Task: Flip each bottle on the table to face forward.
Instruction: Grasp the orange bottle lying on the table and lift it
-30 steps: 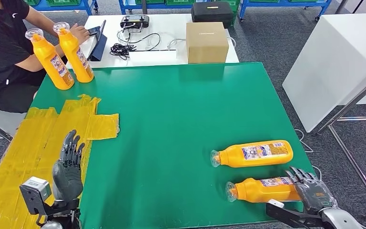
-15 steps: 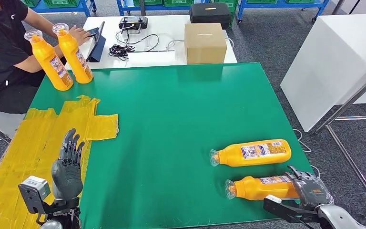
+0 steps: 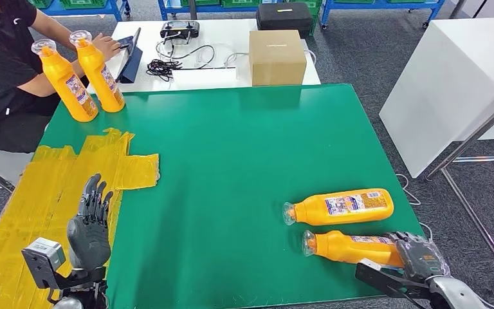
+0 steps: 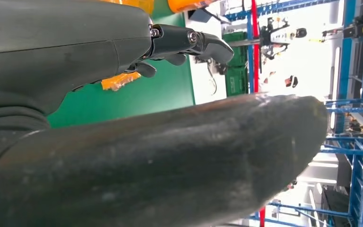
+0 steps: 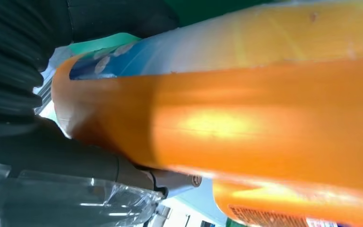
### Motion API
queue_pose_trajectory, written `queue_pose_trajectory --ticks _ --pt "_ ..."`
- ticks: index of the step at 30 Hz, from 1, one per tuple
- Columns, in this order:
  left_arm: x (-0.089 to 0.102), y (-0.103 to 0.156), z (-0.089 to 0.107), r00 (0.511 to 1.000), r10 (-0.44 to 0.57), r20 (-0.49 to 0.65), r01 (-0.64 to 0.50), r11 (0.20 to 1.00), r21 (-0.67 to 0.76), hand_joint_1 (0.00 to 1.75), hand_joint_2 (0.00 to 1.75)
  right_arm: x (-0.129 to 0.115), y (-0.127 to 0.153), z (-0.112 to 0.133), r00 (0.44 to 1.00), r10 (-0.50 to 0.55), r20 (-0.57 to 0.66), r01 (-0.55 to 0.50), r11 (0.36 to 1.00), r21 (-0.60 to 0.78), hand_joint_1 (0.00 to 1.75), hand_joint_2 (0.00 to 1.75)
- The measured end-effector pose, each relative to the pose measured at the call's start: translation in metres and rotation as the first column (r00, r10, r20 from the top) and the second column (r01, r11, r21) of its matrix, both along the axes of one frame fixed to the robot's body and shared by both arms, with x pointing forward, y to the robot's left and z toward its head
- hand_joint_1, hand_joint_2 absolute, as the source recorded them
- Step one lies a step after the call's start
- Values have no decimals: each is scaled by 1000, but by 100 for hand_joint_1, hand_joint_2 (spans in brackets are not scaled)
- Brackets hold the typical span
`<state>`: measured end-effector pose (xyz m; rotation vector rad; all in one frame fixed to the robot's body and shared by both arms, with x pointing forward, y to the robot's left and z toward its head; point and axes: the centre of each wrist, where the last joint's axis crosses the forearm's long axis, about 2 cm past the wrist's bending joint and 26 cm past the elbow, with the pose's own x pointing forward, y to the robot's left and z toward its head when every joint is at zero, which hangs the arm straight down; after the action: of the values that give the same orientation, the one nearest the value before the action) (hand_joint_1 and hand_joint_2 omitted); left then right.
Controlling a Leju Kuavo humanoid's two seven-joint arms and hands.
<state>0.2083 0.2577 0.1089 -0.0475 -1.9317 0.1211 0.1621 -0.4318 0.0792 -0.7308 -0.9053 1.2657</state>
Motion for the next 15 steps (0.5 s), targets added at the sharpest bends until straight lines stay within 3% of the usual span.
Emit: queue_pose_trajectory --ticks 2,5,9,15 --pt "-3 0 -2 1000 -24 -19 24 999 -29 0 0 -2 6 1 998 16 55 -23 991 134 175 175" --pt "-11 -1 -8 997 -69 -43 65 993 -95 0 0 -8 33 5 985 55 165 -114 921 372 175 175" --pt "-19 -1 -12 994 -87 -61 79 989 -122 0 175 -12 62 15 968 46 245 -166 855 492 175 175" --pt "-25 -4 -13 994 -92 -64 81 984 -156 0 175 -11 92 31 902 53 428 -314 760 569 175 175"
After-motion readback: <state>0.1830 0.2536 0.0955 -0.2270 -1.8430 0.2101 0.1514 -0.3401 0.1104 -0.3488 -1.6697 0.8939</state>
